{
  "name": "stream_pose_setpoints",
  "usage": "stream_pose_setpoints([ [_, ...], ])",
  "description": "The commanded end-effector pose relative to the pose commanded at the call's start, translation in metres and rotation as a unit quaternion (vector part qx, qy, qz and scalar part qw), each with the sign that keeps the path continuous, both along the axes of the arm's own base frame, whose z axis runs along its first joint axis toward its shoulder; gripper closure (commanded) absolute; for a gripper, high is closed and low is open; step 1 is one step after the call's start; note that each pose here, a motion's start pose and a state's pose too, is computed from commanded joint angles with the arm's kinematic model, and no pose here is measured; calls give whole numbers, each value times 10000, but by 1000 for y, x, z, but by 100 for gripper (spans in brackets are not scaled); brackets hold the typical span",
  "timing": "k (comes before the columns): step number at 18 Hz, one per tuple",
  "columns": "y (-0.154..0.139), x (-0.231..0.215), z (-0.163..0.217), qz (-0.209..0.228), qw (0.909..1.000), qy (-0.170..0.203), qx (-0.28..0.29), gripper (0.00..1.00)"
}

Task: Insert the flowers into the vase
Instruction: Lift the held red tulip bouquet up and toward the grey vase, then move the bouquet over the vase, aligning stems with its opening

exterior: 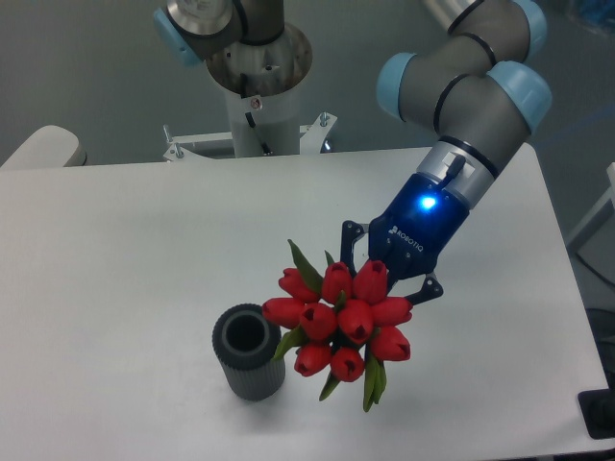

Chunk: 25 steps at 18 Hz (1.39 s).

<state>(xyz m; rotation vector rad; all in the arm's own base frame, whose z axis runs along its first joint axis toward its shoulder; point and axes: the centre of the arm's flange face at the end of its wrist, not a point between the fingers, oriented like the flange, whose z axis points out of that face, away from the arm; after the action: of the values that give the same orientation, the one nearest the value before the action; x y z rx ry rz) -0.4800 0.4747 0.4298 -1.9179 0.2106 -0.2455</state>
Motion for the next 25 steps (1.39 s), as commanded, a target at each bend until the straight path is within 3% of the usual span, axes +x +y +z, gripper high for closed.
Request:
stream_pose_setpoints([
  [7,1,5,9,-280,9969,-306,673,77],
  [11,0,13,21,-518,9899,-560,1196,77],
  [18,14,31,27,-961,9758,-674,1845,78],
  [25,25,56,14,-1148,9726,-643,1918,78],
])
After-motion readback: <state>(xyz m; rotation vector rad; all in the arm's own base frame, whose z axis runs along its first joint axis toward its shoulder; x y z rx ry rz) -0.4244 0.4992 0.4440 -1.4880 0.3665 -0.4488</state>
